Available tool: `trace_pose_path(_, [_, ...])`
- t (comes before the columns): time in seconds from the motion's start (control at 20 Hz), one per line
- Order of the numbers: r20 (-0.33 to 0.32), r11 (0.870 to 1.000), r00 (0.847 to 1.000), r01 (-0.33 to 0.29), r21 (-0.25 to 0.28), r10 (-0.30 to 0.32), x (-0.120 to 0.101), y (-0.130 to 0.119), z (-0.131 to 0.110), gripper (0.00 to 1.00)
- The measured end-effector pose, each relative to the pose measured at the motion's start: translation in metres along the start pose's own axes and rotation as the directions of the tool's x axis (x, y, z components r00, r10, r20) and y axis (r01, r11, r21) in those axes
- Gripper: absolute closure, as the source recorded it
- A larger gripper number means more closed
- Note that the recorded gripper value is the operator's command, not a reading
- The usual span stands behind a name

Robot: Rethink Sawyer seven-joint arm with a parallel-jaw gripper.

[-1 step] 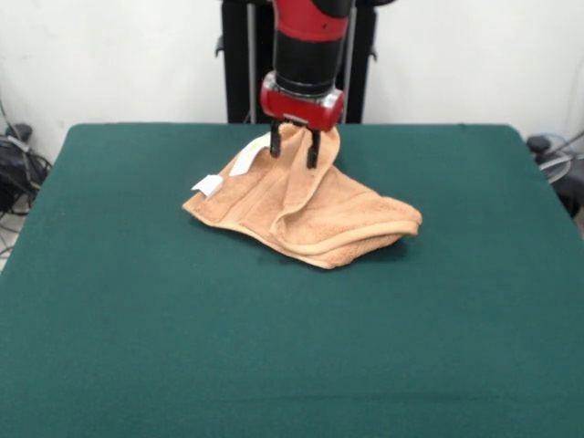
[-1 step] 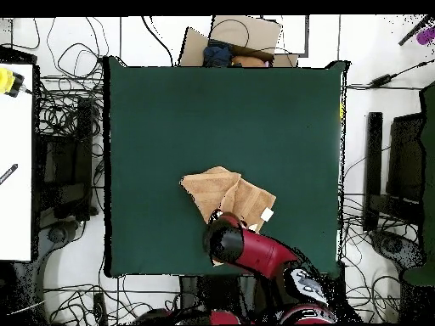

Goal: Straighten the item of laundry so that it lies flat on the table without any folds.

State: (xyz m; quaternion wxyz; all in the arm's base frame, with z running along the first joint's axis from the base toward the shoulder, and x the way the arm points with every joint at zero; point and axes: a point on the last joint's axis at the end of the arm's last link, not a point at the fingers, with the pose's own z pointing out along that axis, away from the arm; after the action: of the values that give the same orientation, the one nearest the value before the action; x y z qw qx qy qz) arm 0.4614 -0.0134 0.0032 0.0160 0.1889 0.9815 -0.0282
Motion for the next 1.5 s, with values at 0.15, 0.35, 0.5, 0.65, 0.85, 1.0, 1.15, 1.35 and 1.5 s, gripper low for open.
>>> trace_pose_path(0.15, [0.03,1.0,1.0,0.006,-0.027,-0.006,-0.005,0.003,0.005,0.0])
trace_pose_path(0.35, [0.064,0.998,0.998,0.024,-0.062,-0.02,-0.003,0.005,0.019,0.0])
trace_pose_path(0.5, [0.068,0.997,0.997,0.037,-0.074,-0.032,0.003,0.007,0.028,0.0])
trace_pose_path(0.65, [0.058,0.996,0.997,0.05,-0.079,-0.045,0.011,0.009,0.035,0.0])
trace_pose_path(0.85, [0.04,0.994,0.997,0.071,-0.083,-0.068,0.021,0.009,0.041,0.0])
trace_pose_path(1.0, [0.036,0.993,0.996,0.078,-0.084,-0.076,0.023,0.01,0.042,0.0])
trace_pose_path(1.15, [0.04,0.993,0.996,0.088,-0.084,-0.085,0.023,0.014,0.042,1.0])
trace_pose_path(1.35, [0.042,0.992,0.995,0.093,-0.084,-0.09,0.024,0.016,0.042,1.0])
trace_pose_path(1.5, [0.043,0.992,0.995,0.095,-0.083,-0.092,0.024,0.016,0.041,1.0])
